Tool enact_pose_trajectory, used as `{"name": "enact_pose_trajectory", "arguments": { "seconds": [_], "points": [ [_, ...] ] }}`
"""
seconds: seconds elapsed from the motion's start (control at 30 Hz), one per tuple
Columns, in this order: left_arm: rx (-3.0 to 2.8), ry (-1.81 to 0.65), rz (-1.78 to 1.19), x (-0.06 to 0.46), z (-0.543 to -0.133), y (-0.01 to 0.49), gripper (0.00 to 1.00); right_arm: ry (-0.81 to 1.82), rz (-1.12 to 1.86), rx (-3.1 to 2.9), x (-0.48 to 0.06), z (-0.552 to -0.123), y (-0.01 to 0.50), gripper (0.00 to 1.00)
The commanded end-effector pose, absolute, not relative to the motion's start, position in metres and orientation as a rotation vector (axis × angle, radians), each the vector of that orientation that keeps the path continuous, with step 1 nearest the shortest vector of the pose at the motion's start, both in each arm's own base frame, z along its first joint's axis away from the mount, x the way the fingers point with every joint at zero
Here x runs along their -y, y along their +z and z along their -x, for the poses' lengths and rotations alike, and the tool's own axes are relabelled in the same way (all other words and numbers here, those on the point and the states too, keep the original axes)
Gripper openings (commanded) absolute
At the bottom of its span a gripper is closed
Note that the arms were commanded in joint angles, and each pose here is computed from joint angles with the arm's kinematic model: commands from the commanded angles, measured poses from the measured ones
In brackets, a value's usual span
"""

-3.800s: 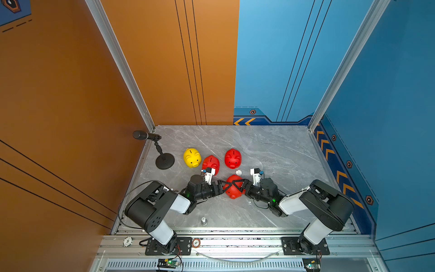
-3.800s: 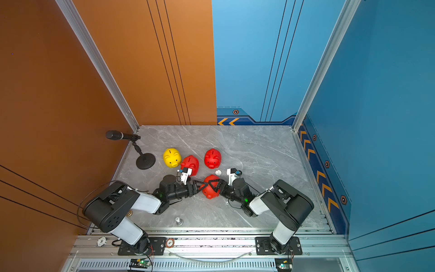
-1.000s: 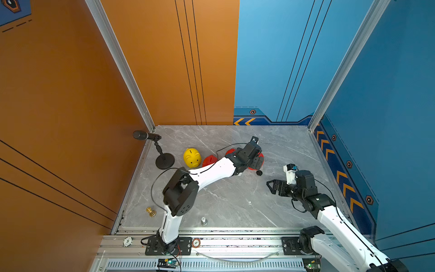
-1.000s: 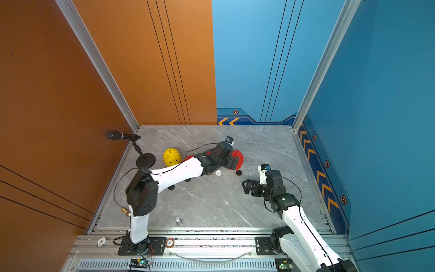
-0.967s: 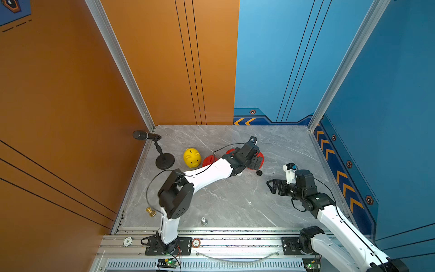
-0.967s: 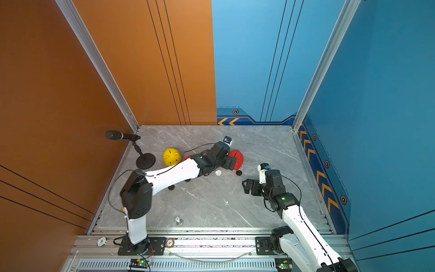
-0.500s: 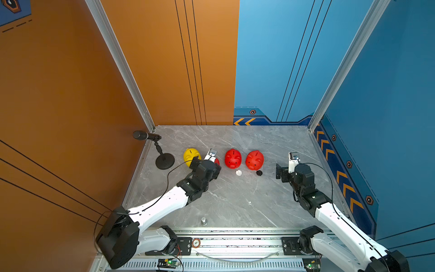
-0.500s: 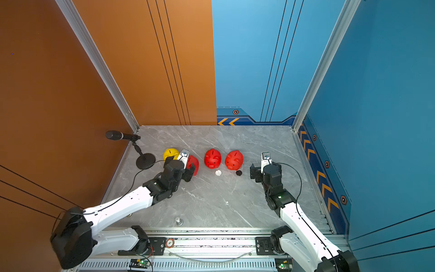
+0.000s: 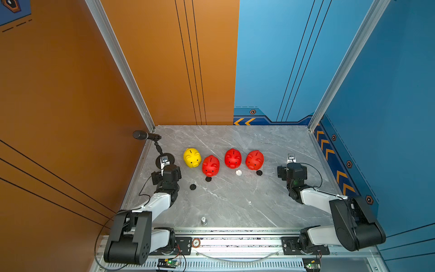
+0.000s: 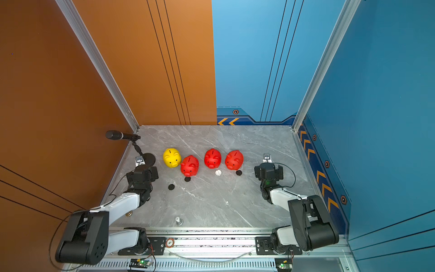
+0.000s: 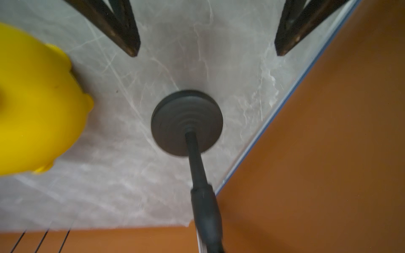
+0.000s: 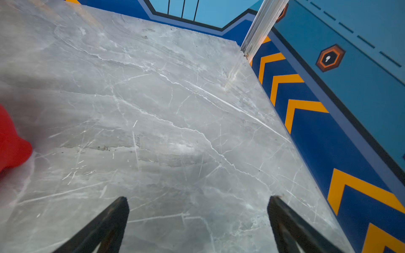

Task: Open piggy banks
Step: Reset both arms

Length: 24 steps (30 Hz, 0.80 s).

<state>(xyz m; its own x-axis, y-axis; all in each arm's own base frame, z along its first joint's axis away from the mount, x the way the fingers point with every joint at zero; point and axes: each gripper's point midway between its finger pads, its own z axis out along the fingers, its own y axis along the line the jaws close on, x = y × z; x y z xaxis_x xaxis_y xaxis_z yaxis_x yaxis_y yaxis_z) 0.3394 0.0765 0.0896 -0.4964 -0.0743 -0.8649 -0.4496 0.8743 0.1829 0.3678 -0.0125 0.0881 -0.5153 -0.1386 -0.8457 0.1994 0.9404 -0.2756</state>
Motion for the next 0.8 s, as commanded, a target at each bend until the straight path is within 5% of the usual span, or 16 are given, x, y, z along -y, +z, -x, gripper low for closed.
{"name": "enact_pose_trajectory", "arguments": {
  "seconds": [0.0,0.3,0.77],
  "points": [
    [-1.973,0.284,0.422,-0.07,-0.372,0.106,0.98,-0.308,-0.028,-2.019,0.005,-0.392,0.107,1.0],
    [-1.946,0.158,0.145,-0.027,-0.394,0.097,0.98,-0.001,-0.051,-1.867,0.003,-0.392,0.096,1.0],
    [-1.912,0.178,0.063,-0.012,-0.394,0.091,0.98,-0.094,-0.12,-1.939,0.015,-0.393,0.09,1.0]
  ]
}}
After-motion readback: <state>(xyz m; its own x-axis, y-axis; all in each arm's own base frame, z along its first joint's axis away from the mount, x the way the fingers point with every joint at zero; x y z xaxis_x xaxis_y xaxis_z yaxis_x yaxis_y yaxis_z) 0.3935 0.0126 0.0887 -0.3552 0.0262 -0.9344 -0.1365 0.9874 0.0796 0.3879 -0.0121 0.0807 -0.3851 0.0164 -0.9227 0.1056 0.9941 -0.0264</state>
